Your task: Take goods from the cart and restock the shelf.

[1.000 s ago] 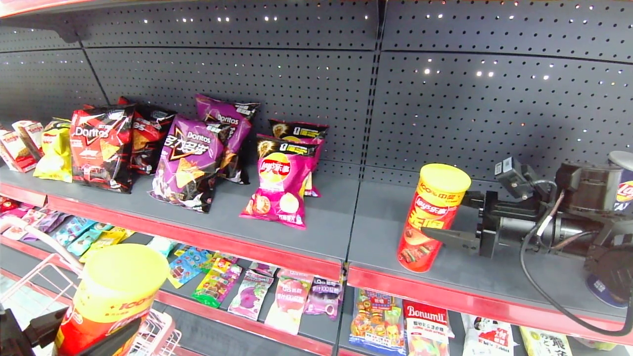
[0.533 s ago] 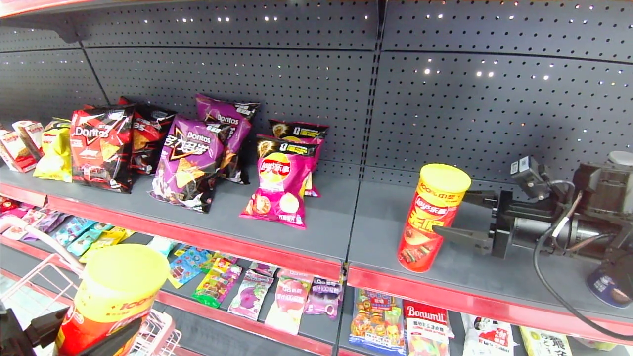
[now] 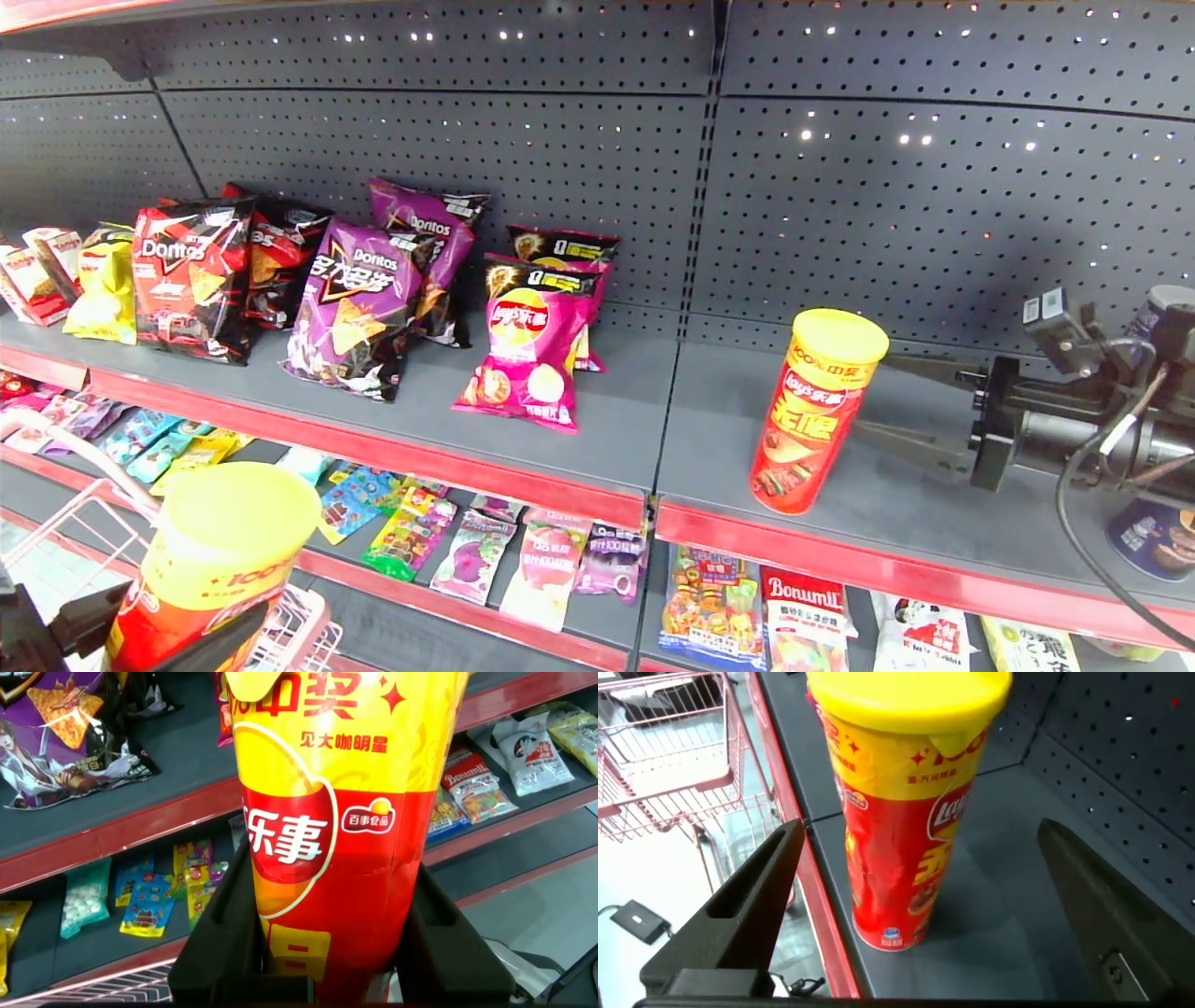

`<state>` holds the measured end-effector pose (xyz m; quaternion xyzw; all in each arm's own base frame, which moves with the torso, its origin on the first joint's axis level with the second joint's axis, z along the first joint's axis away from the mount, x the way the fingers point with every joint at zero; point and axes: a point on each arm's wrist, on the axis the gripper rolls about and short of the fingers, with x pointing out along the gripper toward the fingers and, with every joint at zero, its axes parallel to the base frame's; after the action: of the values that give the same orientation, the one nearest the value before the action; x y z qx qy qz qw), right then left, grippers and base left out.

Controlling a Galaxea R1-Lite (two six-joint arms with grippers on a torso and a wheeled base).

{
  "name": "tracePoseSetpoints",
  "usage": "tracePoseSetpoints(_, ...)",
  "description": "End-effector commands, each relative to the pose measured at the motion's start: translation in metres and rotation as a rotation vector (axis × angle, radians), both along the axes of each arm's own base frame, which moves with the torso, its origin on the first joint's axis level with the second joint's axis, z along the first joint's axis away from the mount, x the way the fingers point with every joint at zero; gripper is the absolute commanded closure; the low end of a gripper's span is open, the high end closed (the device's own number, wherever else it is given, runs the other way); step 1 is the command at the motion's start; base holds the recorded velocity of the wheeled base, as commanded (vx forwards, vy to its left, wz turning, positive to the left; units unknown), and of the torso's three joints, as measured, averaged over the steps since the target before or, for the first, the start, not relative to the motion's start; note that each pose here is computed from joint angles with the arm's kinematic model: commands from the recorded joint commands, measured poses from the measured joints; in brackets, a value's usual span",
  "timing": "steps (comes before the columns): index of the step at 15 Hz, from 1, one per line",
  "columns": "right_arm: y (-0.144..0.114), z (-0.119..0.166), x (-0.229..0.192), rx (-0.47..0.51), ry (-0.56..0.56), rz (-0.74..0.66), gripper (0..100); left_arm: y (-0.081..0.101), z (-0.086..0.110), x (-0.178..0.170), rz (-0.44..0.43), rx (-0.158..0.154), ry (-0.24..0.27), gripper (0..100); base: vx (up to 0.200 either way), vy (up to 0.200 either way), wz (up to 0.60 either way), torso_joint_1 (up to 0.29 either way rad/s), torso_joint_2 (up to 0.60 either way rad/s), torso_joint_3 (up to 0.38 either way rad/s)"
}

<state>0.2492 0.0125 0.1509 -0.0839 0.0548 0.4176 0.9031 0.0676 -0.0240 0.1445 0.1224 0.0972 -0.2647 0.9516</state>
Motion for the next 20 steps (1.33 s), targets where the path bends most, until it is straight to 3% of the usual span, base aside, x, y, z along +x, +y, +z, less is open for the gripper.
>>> tracePoseSetpoints(1, -0.001, 0.006, -0.011, 0.000, -0.025, -0.004, 0, 0.000, 0.000, 0.000, 0.000, 0.001, 0.003, 100, 0.000, 0.000, 0.00, 0.000, 0.00, 0.000)
tracePoseSetpoints(9, 0.001, 0.037, -0.048, 0.019, -0.144, -0.011, 0, 0.000, 0.000, 0.001, -0.001, -0.001, 0.004, 100, 0.000, 0.000, 0.00, 0.000, 0.00, 0.000)
tracePoseSetpoints(14, 0.000, 0.064, -0.079, 0.088, -0.203, -0.065, 0, 0.000, 0.003, 0.001, 0.005, -0.004, -0.007, 100, 0.000, 0.000, 0.00, 0.000, 0.00, 0.000)
tracePoseSetpoints(18, -0.004, 0.081, -0.091, 0.104, -0.283, -0.238, 0, 0.000, 0.006, 0.002, 0.042, 0.007, -0.026, 100, 0.000, 0.000, 0.00, 0.000, 0.00, 0.000)
tracePoseSetpoints(20, -0.006, 0.083, -0.092, 0.109, -0.304, -0.449, 0, 0.000, 0.015, 0.005, 0.044, 0.001, -0.048, 100, 0.000, 0.000, 0.00, 0.000, 0.00, 0.000)
